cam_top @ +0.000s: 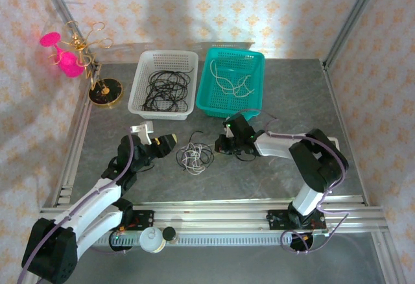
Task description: Untangle the cables
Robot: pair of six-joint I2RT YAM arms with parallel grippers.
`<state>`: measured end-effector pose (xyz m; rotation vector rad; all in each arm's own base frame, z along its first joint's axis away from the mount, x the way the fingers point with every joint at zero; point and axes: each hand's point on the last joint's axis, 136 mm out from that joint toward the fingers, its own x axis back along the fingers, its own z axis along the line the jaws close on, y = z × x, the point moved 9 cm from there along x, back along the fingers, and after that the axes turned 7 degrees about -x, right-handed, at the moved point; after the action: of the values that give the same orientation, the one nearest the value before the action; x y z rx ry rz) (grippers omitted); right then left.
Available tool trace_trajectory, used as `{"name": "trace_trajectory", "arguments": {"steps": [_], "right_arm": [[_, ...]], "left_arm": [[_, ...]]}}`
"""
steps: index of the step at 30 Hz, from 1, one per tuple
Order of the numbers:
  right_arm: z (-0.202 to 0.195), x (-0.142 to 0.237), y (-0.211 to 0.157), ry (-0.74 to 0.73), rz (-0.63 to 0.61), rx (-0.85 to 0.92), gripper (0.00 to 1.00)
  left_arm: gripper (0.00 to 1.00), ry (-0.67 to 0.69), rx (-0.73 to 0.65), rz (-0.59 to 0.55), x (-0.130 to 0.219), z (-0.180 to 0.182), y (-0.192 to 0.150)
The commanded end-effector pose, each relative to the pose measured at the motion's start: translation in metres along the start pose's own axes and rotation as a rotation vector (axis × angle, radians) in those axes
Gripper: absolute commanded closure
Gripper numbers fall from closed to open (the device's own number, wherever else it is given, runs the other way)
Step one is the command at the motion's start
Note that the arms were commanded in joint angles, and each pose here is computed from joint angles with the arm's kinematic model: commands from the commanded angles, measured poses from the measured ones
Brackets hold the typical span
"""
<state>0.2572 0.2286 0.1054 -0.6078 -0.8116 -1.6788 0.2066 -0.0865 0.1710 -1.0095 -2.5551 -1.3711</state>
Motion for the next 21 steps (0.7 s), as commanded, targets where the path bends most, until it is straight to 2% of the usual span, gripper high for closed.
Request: {"name": "trace_trajectory", "arguments": {"steps": [1,8,10,17,21], "right_arm": [[0.014,0.015,0.009,-0.022,-0.068,0.062,1.00],[0.042,0.068,0.020,-0.111,-0.192,0.199,1.00],[0.054,0.085,0.021,-0.113,-0.217,0.245,1.00],[0.104,0.145,0.026,-0.047,-0.272,0.383,1.00],[0.128,0.175,0.028,0.017,-0.294,0.428,1.00]], "left_arm": [[0.41,-0.044,-0.033,-0.028,0.002,-0.011,0.009],[0.41,-0.122,-0.093,-0.038,0.003,-0.027,0.018],[0.41,-0.153,-0.147,-0.048,0.003,-0.035,0.023],[0.38,-0.316,-0.309,-0.044,-0.005,-0.076,0.044],[0.30,-0.442,-0.433,-0.087,-0.011,-0.100,0.054]]}}
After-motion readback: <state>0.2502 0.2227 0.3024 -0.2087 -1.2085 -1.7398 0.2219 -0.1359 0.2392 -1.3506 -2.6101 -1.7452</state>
